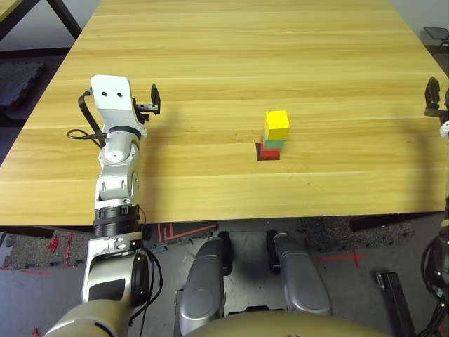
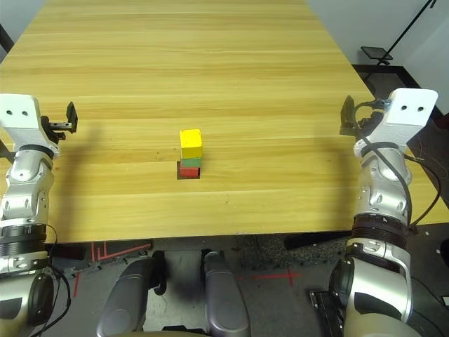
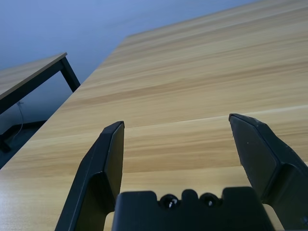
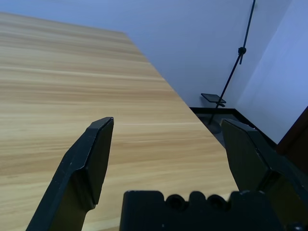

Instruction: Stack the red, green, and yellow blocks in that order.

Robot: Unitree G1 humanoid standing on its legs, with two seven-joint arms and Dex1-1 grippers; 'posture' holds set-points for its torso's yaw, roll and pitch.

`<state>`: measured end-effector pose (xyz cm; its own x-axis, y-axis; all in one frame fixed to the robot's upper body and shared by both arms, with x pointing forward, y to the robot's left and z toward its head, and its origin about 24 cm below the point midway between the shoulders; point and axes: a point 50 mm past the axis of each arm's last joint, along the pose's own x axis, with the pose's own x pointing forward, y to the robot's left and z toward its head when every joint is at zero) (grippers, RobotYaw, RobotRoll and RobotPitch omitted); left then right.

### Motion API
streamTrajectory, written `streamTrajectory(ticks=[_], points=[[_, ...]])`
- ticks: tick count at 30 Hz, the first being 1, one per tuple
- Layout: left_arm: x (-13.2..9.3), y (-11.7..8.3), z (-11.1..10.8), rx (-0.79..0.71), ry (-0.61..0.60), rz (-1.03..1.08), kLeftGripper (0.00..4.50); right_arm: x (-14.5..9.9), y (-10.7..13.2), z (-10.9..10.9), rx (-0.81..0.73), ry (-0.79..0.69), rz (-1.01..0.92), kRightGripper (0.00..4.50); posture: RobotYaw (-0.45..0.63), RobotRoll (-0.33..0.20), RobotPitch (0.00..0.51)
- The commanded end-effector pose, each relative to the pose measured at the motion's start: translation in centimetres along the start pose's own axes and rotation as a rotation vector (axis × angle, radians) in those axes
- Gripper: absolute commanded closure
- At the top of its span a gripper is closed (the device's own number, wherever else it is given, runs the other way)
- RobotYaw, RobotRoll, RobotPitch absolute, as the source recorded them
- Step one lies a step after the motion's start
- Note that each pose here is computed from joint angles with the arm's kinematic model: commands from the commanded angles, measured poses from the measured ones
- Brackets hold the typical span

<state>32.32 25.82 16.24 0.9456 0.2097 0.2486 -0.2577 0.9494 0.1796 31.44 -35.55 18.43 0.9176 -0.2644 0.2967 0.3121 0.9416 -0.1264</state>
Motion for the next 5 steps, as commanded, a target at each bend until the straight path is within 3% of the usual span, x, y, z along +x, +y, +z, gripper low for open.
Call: streamTrajectory(ticks=[1, 5], points=[[-0.48, 0.36, -0.24, 0.013, 0.014, 0.017, 0.06, 0.03, 0.34, 0.02, 0.017, 0.005, 0.023, 0.0, 0.12, 0.06, 0.277], [-0.51, 1.03, -0.03, 0.02, 0.004, 0.05, 0.06, 1.02, 0.86, 0.79, 0.032, -0.016, 0.035, 0.0, 0.15, 0.055, 0.262]])
